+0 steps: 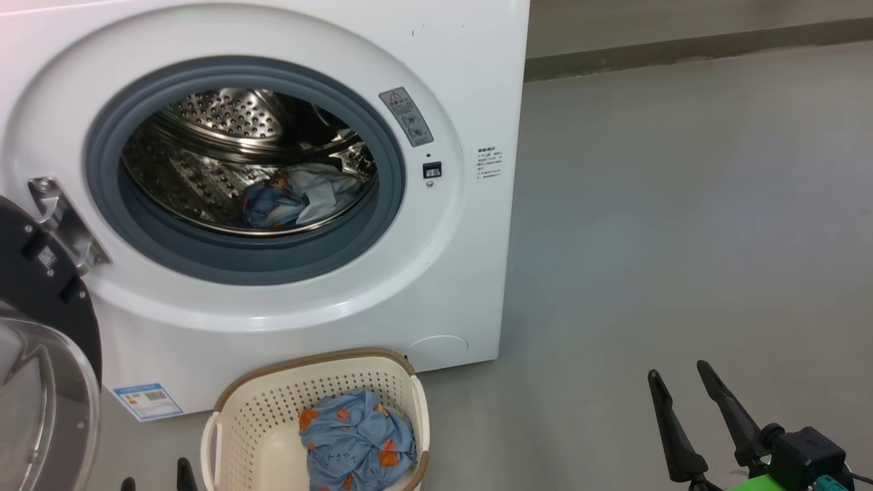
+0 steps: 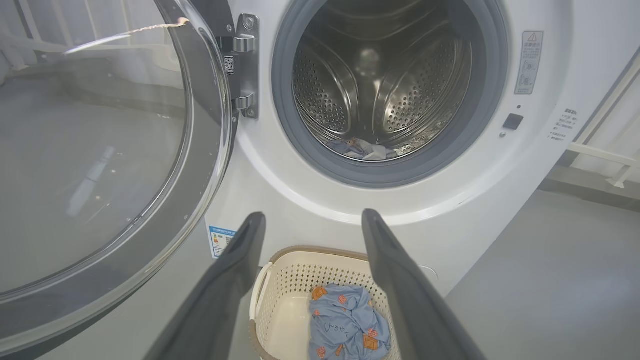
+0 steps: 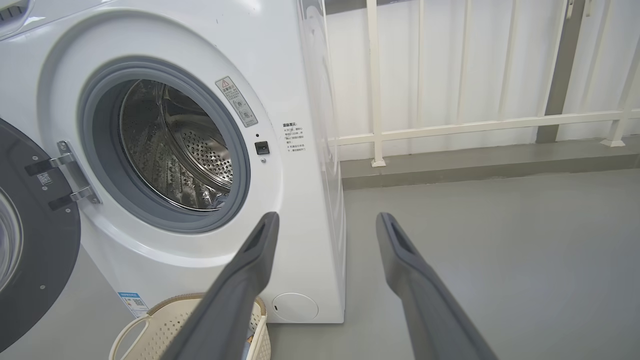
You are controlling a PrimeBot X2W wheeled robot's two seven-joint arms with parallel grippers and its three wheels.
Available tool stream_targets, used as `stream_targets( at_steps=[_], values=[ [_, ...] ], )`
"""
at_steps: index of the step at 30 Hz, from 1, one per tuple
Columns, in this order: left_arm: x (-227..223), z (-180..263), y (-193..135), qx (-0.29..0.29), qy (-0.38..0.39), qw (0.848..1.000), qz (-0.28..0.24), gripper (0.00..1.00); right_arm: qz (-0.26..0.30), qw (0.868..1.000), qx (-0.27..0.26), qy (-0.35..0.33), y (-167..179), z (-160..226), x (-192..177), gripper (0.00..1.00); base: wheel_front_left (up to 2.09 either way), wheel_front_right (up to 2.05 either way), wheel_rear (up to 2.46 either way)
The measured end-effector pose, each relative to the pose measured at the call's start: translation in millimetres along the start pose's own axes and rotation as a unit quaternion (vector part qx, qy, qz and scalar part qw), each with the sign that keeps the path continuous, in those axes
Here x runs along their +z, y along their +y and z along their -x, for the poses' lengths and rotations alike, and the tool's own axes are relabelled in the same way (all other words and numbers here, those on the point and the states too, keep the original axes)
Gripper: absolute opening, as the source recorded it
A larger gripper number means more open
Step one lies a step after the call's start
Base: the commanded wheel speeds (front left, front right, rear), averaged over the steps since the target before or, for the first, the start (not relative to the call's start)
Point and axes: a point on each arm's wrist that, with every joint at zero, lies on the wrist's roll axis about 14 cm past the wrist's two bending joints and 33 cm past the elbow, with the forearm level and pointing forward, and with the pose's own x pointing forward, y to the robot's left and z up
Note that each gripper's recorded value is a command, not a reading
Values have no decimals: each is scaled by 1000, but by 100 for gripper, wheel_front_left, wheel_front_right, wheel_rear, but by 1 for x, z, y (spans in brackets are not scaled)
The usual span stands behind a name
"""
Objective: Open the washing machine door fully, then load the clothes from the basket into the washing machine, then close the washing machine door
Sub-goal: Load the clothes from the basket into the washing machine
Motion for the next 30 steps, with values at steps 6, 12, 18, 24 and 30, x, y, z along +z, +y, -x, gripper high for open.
stream_targets(
  at_steps=[6, 12, 18, 24, 30],
  values=[
    [-6, -4, -2, -4, 14, 1000, -7, 100, 0, 1000, -6, 8, -3, 0, -5, 100, 0, 0, 0],
    [-24, -8, -13, -21, 57, 998, -9, 100, -1, 1000, -16, 18, -7, 1, -10, 100, 0, 0, 0],
    [-45, -17, -27, -50, 103, 993, -15, 100, -3, 999, -25, 26, -10, -5, -16, 100, 0, 0, 0],
    [-60, -45, -47, -82, 128, 988, -8, 100, -5, 999, -34, 28, -13, -22, -20, 100, 0, 0, 0],
    [-101, -74, -64, -108, 183, 977, -13, 100, 3, 998, -44, 44, -21, -40, -33, 100, 0, 0, 0]
  ],
)
